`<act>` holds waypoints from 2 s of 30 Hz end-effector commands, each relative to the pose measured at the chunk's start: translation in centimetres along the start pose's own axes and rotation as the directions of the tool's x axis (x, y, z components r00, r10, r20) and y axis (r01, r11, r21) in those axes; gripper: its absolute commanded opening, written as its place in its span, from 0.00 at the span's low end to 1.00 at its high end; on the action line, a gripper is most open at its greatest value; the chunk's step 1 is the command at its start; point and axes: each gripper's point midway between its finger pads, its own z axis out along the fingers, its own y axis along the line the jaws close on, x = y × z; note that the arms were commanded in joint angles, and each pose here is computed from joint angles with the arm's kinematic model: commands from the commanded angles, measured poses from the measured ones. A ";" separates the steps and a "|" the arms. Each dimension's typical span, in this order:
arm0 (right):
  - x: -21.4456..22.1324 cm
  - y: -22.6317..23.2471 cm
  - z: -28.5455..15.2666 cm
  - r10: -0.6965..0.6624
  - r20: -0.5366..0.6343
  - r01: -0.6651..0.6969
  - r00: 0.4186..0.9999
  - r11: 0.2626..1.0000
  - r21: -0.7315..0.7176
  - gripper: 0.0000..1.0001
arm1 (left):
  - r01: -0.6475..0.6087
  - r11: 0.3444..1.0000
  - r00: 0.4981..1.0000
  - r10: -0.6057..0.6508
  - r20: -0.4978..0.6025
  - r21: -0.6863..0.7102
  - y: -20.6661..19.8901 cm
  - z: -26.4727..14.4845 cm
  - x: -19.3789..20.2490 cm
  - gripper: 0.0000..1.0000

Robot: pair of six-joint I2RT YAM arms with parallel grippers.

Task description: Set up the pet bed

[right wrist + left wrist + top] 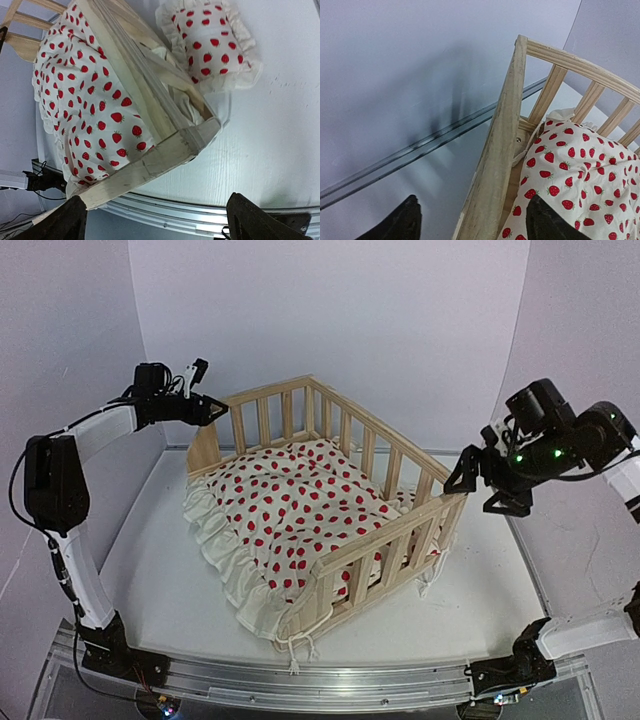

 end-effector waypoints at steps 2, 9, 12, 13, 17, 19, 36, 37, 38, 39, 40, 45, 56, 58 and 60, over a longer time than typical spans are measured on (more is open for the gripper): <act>0.8 1.9 2.5 0.130 0.000 -0.130 0.991 0.987 -0.096 0.98 | -0.067 0.996 0.997 0.066 0.030 0.060 -1.6 -1.2 -2.0 0.60; -2.4 3.2 5.5 0.067 0.085 -0.059 0.994 0.994 -0.092 0.90 | 0.079 0.997 0.997 -0.080 -0.021 -0.026 -2.4 -3.7 0.8 0.41; -5.2 4.0 6.9 -0.001 0.112 0.010 0.994 0.997 -0.073 0.79 | 0.153 0.985 0.987 -0.156 -0.027 -0.074 -3.0 -5.5 1.9 0.37; -6.2 4.1 7.4 -0.019 0.116 0.027 0.993 0.997 -0.070 0.75 | 0.194 0.977 0.980 -0.196 -0.021 -0.084 -3.4 -6.1 2.0 0.36; -10.7 4.2 8.8 -0.080 0.142 0.089 0.987 0.994 -0.059 0.62 | 0.302 0.951 0.953 -0.303 -0.009 -0.074 -5.7 -8.6 3.2 0.31; -12.9 3.9 9.5 -0.121 0.151 0.130 0.981 0.990 -0.052 0.61 | 0.341 0.939 0.940 -0.341 -0.008 -0.033 -7.5 -9.7 3.9 0.30; -14.4 6.5 14.6 -0.309 0.016 0.295 0.951 0.891 -0.346 0.81 | 0.426 0.896 0.902 -0.431 0.015 0.127 -21.4 -17.8 7.1 0.35; -13.2 8.1 14.9 -0.324 0.006 0.304 0.946 0.880 -0.365 0.80 | 0.427 0.899 0.902 -0.430 0.020 0.101 -21.1 -18.2 7.1 0.37; -12.9 8.9 15.0 -0.320 0.014 0.303 0.947 0.880 -0.367 0.80 | 0.427 0.902 0.902 -0.430 0.034 0.071 -20.7 -18.5 7.0 0.38; -12.4 10.1 15.3 -0.324 0.029 0.311 0.946 0.876 -0.369 0.80 | 0.428 0.903 0.902 -0.430 0.051 0.040 -20.3 -18.9 6.8 0.39; -11.9 11.2 15.6 -0.326 0.042 0.318 0.945 0.875 -0.365 0.81 | 0.434 0.901 0.899 -0.433 0.069 -0.001 -19.6 -19.2 6.9 0.40; -14.1 14.0 17.2 -0.175 0.148 0.223 0.973 0.870 -0.439 0.78 | 0.523 0.830 0.851 -0.495 0.177 -0.192 -16.1 -20.6 8.7 0.44; -19.6 15.8 21.7 -0.230 0.280 0.329 0.932 0.860 -0.390 0.61 | 0.572 0.801 0.820 -0.550 0.161 -0.177 -16.0 -19.3 10.5 0.43; -20.9 14.5 21.6 -0.237 0.305 0.342 0.922 0.870 -0.356 0.61 | 0.584 0.806 0.810 -0.573 0.123 -0.093 -17.2 -18.2 10.3 0.42; -22.0 12.9 21.2 -0.232 0.309 0.336 0.922 0.877 -0.343 0.59 | 0.601 0.799 0.796 -0.599 0.090 0.000 -18.4 -17.3 10.2 0.41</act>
